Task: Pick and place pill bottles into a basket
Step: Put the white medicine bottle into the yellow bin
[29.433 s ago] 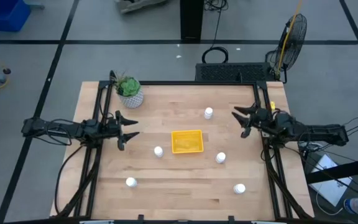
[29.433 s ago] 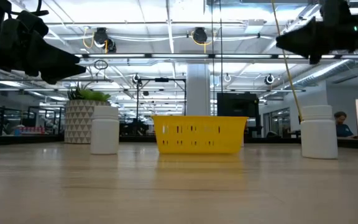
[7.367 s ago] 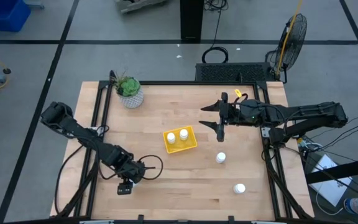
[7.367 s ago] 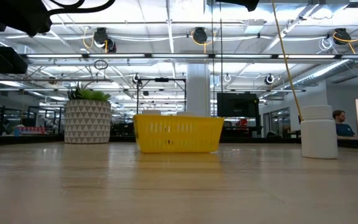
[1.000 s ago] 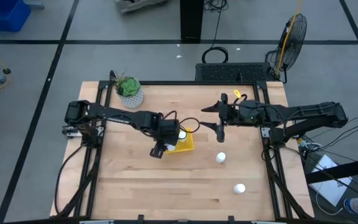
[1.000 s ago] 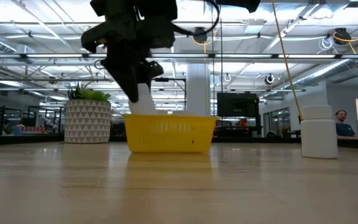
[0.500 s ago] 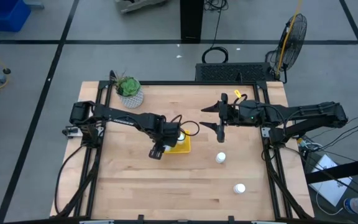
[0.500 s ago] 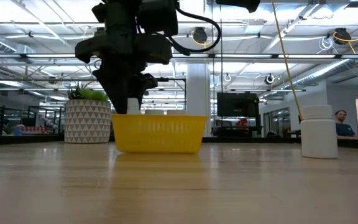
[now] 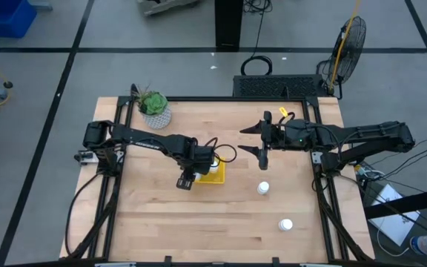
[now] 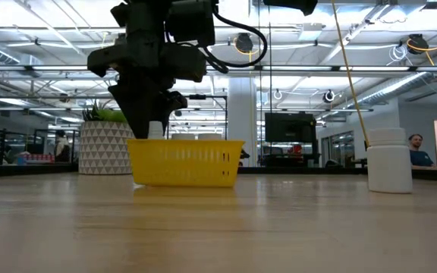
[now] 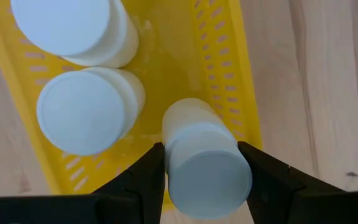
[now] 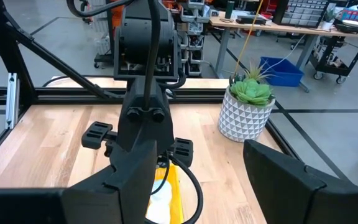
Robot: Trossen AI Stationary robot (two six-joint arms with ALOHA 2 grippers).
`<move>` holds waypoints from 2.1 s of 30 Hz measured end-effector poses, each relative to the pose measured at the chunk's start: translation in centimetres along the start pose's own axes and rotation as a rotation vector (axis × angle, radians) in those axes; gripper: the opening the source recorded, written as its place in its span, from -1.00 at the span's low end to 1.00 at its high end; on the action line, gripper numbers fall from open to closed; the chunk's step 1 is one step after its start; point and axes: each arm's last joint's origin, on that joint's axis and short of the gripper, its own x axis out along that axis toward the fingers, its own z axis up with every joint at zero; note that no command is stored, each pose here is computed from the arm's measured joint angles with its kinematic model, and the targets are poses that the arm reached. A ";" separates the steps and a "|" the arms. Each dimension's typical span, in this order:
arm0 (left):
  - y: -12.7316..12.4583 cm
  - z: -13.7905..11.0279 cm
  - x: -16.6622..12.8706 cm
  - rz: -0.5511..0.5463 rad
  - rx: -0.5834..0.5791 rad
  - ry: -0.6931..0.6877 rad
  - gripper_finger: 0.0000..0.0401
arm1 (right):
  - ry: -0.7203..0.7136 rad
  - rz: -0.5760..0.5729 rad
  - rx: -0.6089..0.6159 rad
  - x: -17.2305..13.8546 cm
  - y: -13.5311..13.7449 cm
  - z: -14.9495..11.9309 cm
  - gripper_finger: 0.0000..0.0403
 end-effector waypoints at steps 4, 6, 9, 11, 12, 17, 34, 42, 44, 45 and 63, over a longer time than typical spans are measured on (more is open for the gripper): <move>0.0 -0.1 0.0 -0.002 -0.006 0.007 -0.11 | 0.000 0.000 0.000 0.0 0.0 0.0 0.16; -0.1 -0.2 0.0 -0.007 -0.006 0.023 -0.11 | 0.000 0.000 0.000 0.0 0.0 0.0 0.16; -0.2 -0.4 0.0 -0.016 -0.011 0.042 -0.11 | 0.000 0.000 0.000 0.0 0.0 0.0 0.16; -0.2 -0.4 0.0 -0.019 -0.017 0.041 -0.11 | 0.000 0.000 0.000 0.0 0.0 0.0 0.16; -0.2 -0.4 0.0 -0.020 -0.025 0.042 -0.11 | 0.000 0.000 0.000 0.0 0.0 0.0 0.16; -0.5 -0.4 0.0 -0.061 -0.027 0.040 -0.11 | 0.001 0.000 0.000 0.0 0.0 0.0 0.16; -1.8 -0.3 0.2 -0.080 -0.029 0.056 -0.11 | 0.001 0.000 0.004 0.0 0.0 0.0 0.16; -3.0 -0.1 0.3 -0.063 0.029 0.062 0.32 | 0.001 0.000 0.004 0.0 0.0 0.0 0.16; -3.2 0.0 0.4 -0.060 0.033 0.061 0.33 | 0.000 0.000 0.004 0.0 0.0 0.0 0.16; -3.2 0.0 0.4 -0.060 0.033 0.058 0.32 | 0.000 0.000 0.004 0.0 0.0 0.0 0.16; -2.7 -0.3 -8.7 0.074 -0.011 -0.386 0.20 | -0.052 -0.005 -0.016 0.0 0.0 0.5 0.16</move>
